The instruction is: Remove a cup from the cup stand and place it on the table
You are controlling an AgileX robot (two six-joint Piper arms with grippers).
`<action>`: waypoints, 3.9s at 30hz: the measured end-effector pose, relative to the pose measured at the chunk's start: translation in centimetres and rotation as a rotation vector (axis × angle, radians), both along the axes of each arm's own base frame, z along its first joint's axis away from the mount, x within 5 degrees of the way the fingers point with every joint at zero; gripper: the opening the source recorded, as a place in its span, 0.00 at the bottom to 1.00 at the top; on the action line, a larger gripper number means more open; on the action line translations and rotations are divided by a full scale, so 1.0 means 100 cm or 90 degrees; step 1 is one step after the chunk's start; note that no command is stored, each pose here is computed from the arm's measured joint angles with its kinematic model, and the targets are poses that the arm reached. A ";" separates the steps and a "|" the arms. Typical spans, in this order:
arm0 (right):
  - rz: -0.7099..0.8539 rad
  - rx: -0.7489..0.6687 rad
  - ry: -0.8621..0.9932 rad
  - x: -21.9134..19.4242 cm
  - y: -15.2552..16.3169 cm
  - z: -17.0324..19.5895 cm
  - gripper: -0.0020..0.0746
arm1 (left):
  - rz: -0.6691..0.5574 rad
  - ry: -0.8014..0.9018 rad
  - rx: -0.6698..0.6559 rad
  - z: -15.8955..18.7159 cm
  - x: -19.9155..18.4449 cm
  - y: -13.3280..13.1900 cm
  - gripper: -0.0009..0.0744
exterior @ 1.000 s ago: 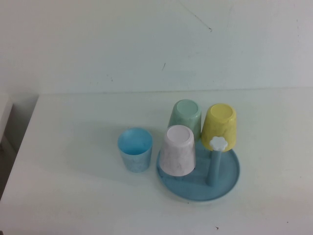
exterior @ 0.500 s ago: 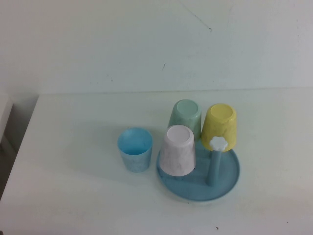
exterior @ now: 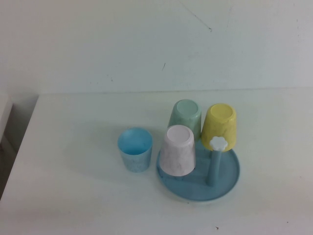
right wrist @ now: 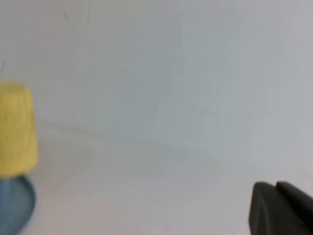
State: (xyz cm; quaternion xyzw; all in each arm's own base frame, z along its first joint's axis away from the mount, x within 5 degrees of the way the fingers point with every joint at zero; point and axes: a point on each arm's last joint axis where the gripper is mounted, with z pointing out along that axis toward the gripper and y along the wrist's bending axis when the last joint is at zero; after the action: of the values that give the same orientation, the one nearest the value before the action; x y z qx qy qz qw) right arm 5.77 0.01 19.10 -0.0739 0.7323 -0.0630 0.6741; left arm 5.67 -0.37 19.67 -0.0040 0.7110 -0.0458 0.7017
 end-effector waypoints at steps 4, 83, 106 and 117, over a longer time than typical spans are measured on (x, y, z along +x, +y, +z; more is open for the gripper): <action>0.014 -0.013 -0.176 -0.001 0.002 0.025 0.02 | 0.024 -0.199 -0.012 0.028 -0.004 0.004 0.01; 0.543 -0.134 0.582 0.335 0.143 0.076 0.93 | -0.466 0.313 0.022 0.107 0.140 -0.145 0.01; 0.526 -0.134 0.643 0.348 0.145 0.126 0.77 | -0.449 0.340 -0.105 0.108 0.143 -0.149 0.01; 0.482 -0.054 0.479 0.305 0.137 0.242 0.77 | -0.424 0.382 -0.382 0.120 0.144 -0.154 0.01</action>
State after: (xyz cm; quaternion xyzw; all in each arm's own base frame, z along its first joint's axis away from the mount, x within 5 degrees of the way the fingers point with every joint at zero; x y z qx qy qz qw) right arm 36.26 13.70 43.29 -0.3773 0.8424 0.1859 0.3367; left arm 20.05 -15.73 31.64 0.0085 0.7986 -0.4637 0.3836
